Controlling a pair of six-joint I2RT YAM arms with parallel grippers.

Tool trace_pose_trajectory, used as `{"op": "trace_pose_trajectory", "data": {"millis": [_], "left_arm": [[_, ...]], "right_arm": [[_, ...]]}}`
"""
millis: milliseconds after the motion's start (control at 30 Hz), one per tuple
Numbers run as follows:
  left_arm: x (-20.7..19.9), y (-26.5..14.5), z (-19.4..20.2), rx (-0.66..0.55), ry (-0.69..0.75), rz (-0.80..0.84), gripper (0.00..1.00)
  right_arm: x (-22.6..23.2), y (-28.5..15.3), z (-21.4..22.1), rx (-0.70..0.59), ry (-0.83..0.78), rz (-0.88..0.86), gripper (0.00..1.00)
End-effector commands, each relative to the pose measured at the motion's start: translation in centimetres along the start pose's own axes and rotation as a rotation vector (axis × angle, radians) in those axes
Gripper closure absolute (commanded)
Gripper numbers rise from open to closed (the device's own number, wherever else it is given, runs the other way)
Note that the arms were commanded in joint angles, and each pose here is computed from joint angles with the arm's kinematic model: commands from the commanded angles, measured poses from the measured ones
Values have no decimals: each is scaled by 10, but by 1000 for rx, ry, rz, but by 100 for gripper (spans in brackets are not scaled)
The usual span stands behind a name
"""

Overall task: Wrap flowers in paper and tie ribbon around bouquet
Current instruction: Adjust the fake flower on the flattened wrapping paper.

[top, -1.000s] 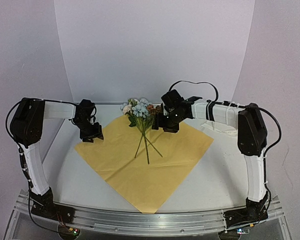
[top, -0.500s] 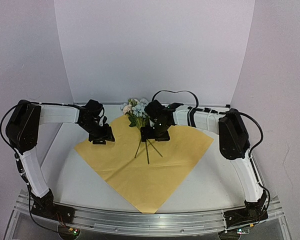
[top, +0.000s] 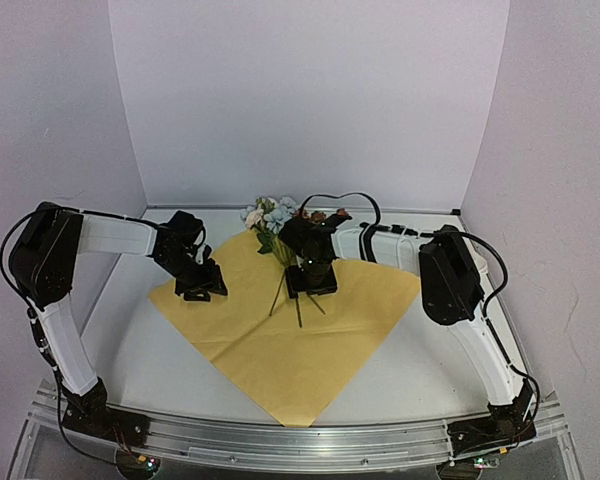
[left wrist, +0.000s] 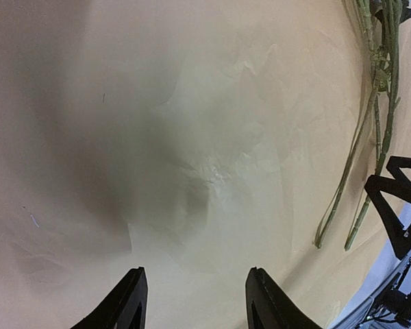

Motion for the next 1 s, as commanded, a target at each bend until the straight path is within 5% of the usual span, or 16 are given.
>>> {"op": "trace_pose_trajectory", "data": {"millis": [0,967], "left_arm": [[-7,-11,-3,-49,11,28,49],[4,4,10,0,-28,13,55]], "right_arm": [[-1,0,3,33,28,22,38],[8,-8,8,119,198,-64,93]]}}
Point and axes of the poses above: each gripper's point midway between its finger pads, its own y axis out along the fingers, its own x axis along the line the jaws close on, z = x × y, the point moved 8 cm from there along -y, back along the fingers, and after that the axes turned 14 degrees about y, right-handed, at the moved point
